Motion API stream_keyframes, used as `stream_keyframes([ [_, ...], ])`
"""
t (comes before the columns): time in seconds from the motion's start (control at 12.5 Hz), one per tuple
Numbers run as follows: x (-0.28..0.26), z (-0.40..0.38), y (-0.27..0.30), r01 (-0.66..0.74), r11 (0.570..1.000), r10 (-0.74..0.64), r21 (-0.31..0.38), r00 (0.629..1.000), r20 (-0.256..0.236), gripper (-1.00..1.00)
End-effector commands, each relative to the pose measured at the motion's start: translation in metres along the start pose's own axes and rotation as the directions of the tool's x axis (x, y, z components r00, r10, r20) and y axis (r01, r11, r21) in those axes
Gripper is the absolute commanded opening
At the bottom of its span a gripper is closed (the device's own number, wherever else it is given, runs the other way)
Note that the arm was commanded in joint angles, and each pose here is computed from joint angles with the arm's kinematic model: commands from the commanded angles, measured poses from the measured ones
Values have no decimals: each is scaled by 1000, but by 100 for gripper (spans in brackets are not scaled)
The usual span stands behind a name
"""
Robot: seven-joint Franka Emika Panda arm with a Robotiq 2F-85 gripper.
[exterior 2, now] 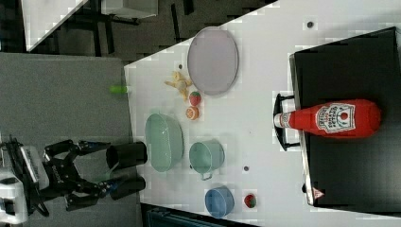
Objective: Pick Ketchup from oven and place it on table.
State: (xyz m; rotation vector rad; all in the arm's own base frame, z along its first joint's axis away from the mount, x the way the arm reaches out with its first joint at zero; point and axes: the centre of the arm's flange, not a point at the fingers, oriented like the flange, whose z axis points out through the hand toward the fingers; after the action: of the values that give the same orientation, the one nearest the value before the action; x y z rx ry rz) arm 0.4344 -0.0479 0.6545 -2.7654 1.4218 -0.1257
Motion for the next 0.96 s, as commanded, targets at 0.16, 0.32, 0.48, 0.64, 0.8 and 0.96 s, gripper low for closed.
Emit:
stream_keyframes([
  [0.16,87,52,52,-223,975,223,-20,974,45,100],
  [0.32,128,67,77,-308,951,308,17,951,18,100],
  [0.48,166,87,100,-381,924,382,43,924,-14,100],
  [0.64,198,115,119,-441,897,442,39,896,-40,100],
  [0.8,224,145,136,-489,872,489,5,871,-57,100],
  [0.96,247,171,152,-531,846,528,-37,846,-77,100],
])
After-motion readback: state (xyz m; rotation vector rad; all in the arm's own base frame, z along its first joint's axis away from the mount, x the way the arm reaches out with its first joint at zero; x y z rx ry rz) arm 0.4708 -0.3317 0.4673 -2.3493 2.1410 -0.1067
